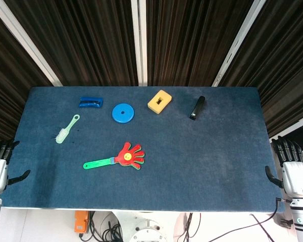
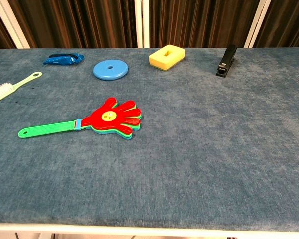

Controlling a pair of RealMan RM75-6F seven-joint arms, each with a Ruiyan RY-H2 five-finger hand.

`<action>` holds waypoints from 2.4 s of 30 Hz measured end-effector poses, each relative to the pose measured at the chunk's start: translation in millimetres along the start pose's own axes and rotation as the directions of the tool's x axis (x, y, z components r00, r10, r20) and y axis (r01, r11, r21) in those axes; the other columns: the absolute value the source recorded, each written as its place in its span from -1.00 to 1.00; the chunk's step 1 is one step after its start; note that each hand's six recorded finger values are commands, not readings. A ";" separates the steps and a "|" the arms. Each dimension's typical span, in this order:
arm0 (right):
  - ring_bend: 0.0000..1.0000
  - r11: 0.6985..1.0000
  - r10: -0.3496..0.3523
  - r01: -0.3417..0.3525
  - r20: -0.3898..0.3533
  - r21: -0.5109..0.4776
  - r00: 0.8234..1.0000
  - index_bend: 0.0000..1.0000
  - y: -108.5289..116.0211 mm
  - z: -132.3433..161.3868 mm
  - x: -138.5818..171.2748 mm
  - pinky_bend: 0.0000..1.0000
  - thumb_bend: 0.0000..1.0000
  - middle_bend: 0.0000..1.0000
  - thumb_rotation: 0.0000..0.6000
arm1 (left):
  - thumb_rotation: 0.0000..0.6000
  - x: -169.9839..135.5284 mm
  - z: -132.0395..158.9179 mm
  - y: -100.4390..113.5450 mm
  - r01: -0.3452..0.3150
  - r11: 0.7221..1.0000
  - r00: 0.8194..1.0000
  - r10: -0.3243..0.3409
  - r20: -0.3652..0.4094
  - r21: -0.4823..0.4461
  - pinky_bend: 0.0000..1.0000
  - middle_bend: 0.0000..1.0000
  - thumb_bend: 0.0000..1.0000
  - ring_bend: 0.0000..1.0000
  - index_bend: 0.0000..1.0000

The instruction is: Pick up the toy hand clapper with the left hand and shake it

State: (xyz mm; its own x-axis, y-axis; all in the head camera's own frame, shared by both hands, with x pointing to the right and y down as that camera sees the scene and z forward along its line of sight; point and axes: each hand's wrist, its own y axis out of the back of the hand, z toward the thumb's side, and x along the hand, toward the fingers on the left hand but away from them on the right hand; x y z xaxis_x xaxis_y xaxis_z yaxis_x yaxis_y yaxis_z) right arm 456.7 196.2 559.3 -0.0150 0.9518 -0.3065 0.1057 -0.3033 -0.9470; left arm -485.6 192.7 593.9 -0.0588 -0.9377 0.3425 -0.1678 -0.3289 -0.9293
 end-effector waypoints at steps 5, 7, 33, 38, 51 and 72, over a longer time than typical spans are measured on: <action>-1.00 1.000 0.001 -0.001 -0.004 -0.001 1.000 -1.00 -0.7 1.9 -0.9 -1.00 -0.37 -1.00 1.00 | 1.00 -0.5 3.4 -0.6 0.004 1.000 1.000 -0.004 0.012 -0.004 -0.91 -0.86 -0.73 -1.00 -0.75; -1.00 1.000 0.006 -0.006 -0.007 0.003 1.000 -1.00 -1.7 2.3 -0.5 -1.00 -0.37 -1.00 1.00 | 1.00 -0.8 5.1 -0.8 0.007 1.000 1.000 -0.007 0.016 -0.004 -0.91 -0.86 -0.74 -1.00 -0.75; -1.00 1.000 -0.017 0.017 0.015 0.019 1.000 -1.00 8.8 -5.6 -3.5 -1.00 -0.37 -1.00 1.00 | 1.00 44.6 140.5 -73.3 0.288 0.936 0.932 -0.227 0.281 -0.200 -0.87 -0.79 -0.83 -1.00 -0.62; -1.00 1.000 -0.022 0.022 0.014 0.016 1.000 -1.00 11.0 -6.5 -4.7 -1.00 -0.37 -1.00 1.00 | 1.00 43.2 174.2 -106.3 0.372 0.903 0.905 -0.300 0.302 -0.216 -0.87 -0.77 -0.83 -1.00 -0.60; -1.00 1.000 -0.019 0.018 0.029 0.014 0.999 -1.00 11.8 -15.5 -3.2 -1.00 -0.37 -1.00 1.00 | 1.00 53.2 214.4 -148.2 0.446 0.861 0.878 -0.367 0.308 -0.245 -0.88 -0.71 -0.81 -1.00 -0.51; -1.00 1.000 -0.018 0.018 0.041 0.014 0.999 -1.00 13.0 -22.4 -5.6 -1.00 -0.37 -1.00 1.00 | 1.00 74.6 218.8 -176.7 0.439 0.860 0.896 -0.397 0.199 -0.259 -0.88 -0.71 -0.79 -1.00 -0.46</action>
State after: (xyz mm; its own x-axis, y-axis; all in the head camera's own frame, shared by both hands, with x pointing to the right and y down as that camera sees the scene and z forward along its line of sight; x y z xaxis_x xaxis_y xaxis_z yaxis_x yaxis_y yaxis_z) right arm 480.5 188.0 550.8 -0.0579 0.9544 -0.2927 0.0917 -0.2869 -0.9536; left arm -245.0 156.4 753.5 0.2096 -0.7316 0.6487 -0.4247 -0.6657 -0.6135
